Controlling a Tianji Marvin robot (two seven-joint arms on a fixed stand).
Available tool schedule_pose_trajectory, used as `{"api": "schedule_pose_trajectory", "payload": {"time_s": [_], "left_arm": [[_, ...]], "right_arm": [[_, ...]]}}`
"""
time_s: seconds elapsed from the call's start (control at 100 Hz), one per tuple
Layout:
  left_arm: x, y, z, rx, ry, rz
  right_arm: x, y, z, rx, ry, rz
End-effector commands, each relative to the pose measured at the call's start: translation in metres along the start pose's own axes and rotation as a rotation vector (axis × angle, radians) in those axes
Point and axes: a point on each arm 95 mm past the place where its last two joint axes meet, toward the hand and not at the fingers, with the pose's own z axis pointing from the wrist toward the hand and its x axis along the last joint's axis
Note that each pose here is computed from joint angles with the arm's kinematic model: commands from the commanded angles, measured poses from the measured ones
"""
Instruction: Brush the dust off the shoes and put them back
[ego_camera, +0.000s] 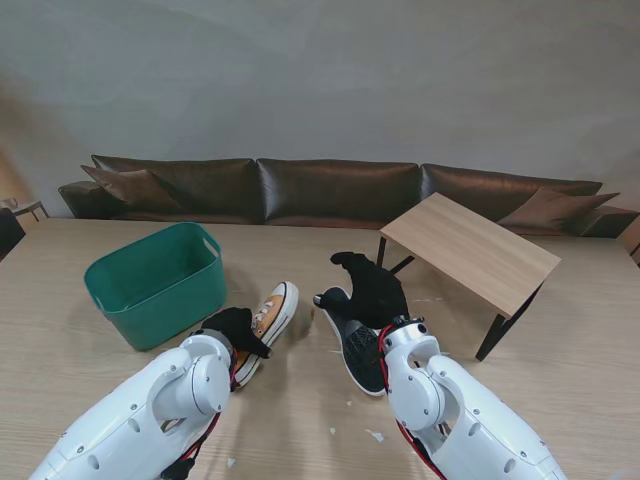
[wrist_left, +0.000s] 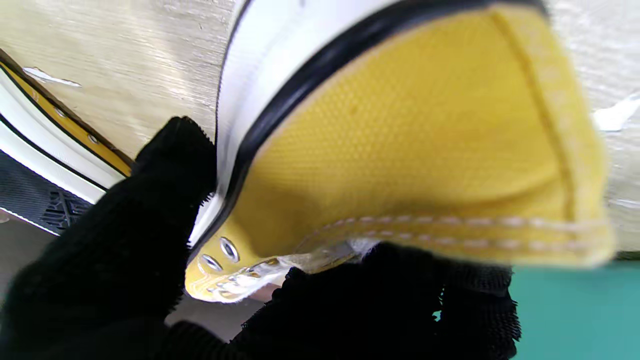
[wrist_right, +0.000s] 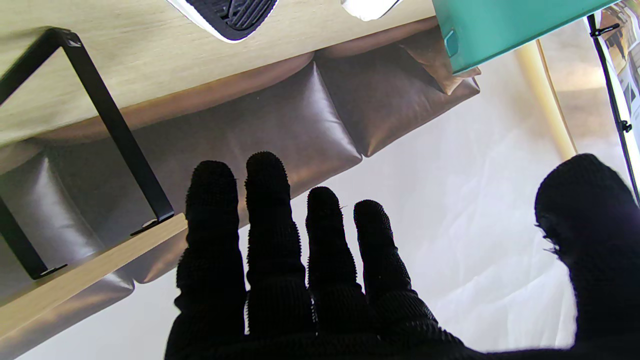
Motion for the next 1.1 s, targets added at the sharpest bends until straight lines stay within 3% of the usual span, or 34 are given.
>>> {"api": "schedule_pose_trajectory", "payload": {"time_s": [0.0,0.62,1.09], "left_arm": [[0.003,0.005,-0.003,-0.035,0.009,-0.015],[0.007,0.004,-0.007,-0.104,0.007,-0.074],[0.011,-0.007,-0.018,-0.083,0.018,-0.125]], "right_arm": [[0.002,-0.004,-0.002,0.015,0.0,0.007],[0.0,-0.006,-0.002,0.016,-0.012,0.02],[0.0,-0.006,-0.002,0.021,-0.016,0.026]]}}
